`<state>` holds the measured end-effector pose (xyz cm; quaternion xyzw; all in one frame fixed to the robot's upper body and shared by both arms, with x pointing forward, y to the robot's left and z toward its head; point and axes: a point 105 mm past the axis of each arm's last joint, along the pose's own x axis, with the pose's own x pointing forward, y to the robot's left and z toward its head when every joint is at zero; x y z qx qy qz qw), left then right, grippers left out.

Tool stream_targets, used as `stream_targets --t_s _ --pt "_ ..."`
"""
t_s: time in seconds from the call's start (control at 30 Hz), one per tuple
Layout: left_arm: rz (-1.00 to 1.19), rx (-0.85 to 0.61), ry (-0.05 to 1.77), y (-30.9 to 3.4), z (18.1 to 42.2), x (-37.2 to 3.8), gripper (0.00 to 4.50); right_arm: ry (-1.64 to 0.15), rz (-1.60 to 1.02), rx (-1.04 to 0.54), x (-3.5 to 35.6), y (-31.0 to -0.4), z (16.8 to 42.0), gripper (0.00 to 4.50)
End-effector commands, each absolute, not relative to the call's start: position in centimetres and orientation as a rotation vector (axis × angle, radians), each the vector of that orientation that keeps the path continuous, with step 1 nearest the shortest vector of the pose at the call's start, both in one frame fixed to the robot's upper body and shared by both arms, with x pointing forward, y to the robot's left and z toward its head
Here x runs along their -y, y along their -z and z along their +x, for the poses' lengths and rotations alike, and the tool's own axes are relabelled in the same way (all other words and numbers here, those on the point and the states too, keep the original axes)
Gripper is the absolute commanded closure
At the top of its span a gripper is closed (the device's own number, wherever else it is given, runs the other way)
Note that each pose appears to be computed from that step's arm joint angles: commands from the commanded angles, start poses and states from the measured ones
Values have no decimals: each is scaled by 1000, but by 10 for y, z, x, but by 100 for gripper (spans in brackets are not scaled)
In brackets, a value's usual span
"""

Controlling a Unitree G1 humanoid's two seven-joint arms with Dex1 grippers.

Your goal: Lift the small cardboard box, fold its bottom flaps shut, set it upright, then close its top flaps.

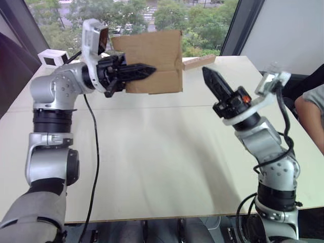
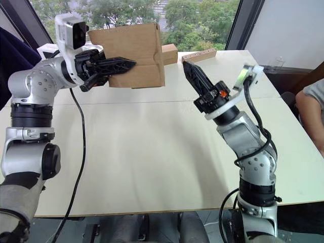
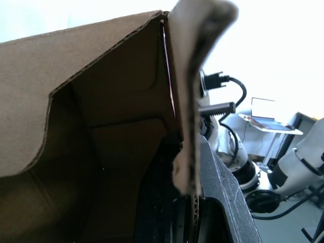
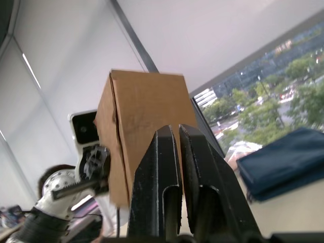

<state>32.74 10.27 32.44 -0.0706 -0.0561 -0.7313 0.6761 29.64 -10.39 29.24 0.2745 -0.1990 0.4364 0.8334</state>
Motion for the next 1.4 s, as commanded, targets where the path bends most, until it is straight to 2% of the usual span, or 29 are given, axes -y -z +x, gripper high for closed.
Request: stream_targets --t_s 0.03,0.27,0.4,0.6,0.7,0.83,1.0,1.27,1.4 --pt "-119 164 1675 -335 321 -98 450 -962 551 445 88 -300 297 447" --pt "-89 104 1689 -322 320 -92 450 -1066 557 404 59 -293 286 447" --pt "-91 91 1700 -318 319 -89 450 -1077 546 352 50 -279 287 447" --pt "-70 62 1698 -312 319 -88 450 -1051 535 353 52 -277 286 447" --pt "-28 39 1667 -312 323 -89 450 -993 525 367 70 -277 285 447" --pt "156 -58 1582 -304 329 -89 450 -899 478 345 106 -271 276 447" --pt "566 -280 1557 -284 328 -86 450 -872 324 156 134 -242 254 447" --pt "979 -502 1461 -262 344 -58 450 -991 -17 -127 126 -208 219 447" --pt "1165 -604 1504 -238 332 -51 450 -979 -92 -154 121 -199 216 447"
